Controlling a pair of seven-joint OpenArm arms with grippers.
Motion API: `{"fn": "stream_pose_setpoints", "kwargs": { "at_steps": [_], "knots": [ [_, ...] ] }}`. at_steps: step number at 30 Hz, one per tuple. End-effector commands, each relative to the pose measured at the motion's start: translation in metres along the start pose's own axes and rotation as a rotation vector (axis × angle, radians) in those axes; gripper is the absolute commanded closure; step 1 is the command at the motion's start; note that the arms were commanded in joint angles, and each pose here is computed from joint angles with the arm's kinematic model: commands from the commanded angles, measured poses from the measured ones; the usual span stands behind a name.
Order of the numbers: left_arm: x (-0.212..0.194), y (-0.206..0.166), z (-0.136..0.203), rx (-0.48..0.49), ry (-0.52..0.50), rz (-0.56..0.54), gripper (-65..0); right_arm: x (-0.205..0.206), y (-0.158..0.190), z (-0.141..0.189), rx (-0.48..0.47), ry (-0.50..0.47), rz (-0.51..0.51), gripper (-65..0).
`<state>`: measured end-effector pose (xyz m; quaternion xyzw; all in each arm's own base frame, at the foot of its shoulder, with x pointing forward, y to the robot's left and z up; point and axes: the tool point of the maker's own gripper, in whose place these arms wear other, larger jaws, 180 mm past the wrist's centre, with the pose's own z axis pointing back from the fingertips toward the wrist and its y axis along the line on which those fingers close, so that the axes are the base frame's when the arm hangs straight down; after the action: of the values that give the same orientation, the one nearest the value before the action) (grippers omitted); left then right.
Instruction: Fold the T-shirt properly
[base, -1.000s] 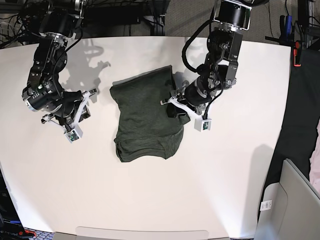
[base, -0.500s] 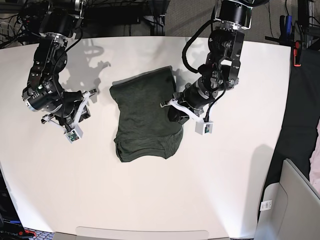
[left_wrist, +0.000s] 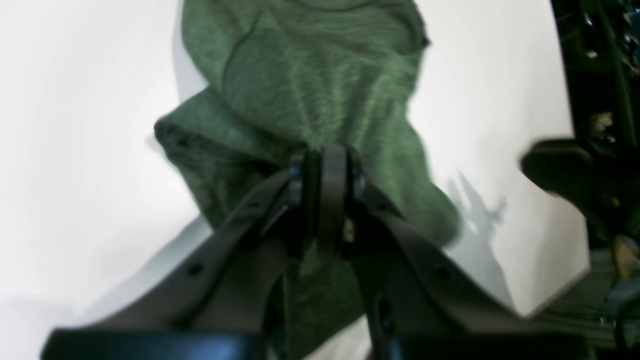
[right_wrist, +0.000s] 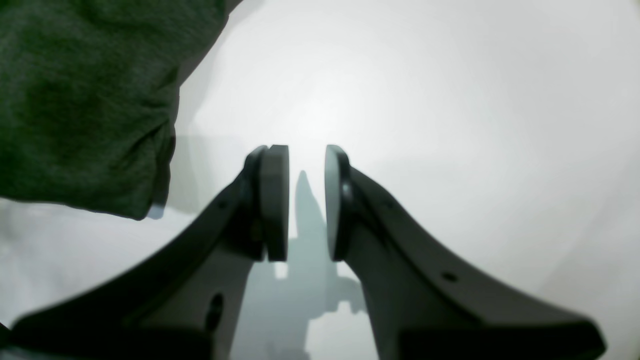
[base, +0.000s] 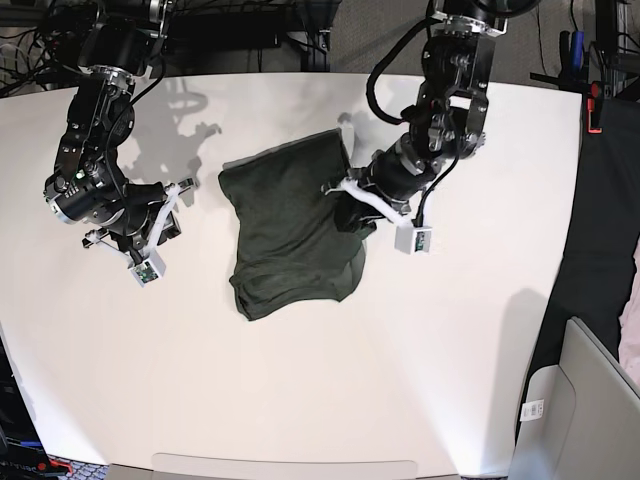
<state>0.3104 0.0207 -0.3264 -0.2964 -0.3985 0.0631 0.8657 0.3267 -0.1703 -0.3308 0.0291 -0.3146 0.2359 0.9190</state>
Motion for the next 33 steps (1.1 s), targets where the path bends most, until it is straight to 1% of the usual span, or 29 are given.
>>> {"fn": "stream_pose_setpoints", "kwargs": {
  "at_steps": [1, 4, 9, 12, 14, 16, 19, 21, 24, 26, 30, 33],
  "knots": [
    [0.017, -0.009, 0.007, -0.027, -0.059, -0.019, -2.1, 0.015, -0.005, 0.007, -0.015, -0.051, 0.012, -10.8],
    [0.016, -0.006, 0.017, -0.02, -0.068, -0.037, -2.1, 0.015, -0.004, 0.006, -0.011, -0.051, 0.012, -10.8],
    [0.021, -0.001, 0.033, -0.002, -0.104, -0.021, -2.1, 0.016, -0.003, 0.005, -0.009, -0.052, 0.016, -10.8],
    [0.019, -0.001, 0.035, 0.001, -0.102, -0.021, -2.3, 0.016, -0.004, 0.005, -0.011, -0.052, 0.016, -10.8],
    [0.009, 0.007, 0.029, 0.016, -0.068, -0.006, -2.7, 0.016, -0.004, 0.005, -0.012, -0.049, 0.016, -10.9],
    [0.002, 0.016, 0.019, 0.035, -0.04, 0.01, -5.7, 0.016, -0.003, 0.005, -0.01, -0.05, 0.015, -10.9],
    [0.009, 0.023, -0.002, 0.048, -0.033, 0.035, -12.5, 0.015, -0.003, 0.005, -0.009, -0.047, 0.014, -10.9],
    [0.019, 0.024, -0.013, 0.047, -0.034, 0.025, -16.6, 0.014, -0.002, 0.005, -0.007, -0.048, 0.012, -10.9],
    [0.037, 0.022, -0.021, 0.041, -0.056, 0.011, -20.2, 0.013, -0.002, 0.005, -0.006, -0.048, 0.011, -10.9],
    [0.041, 0.022, -0.023, 0.042, -0.058, 0.008, -21.6, 0.01, -0.001, 0.005, -0.005, -0.042, 0.009, -10.9],
    [0.033, 0.029, -0.028, 0.055, -0.032, 0.019, -23.8, 0.009, -0.001, 0.004, -0.004, -0.039, 0.008, -10.9],
    [0.028, 0.033, -0.031, 0.064, -0.022, 0.027, -23.8, 0.009, -0.001, 0.004, -0.004, -0.039, 0.008, -10.8]
  ]
}}
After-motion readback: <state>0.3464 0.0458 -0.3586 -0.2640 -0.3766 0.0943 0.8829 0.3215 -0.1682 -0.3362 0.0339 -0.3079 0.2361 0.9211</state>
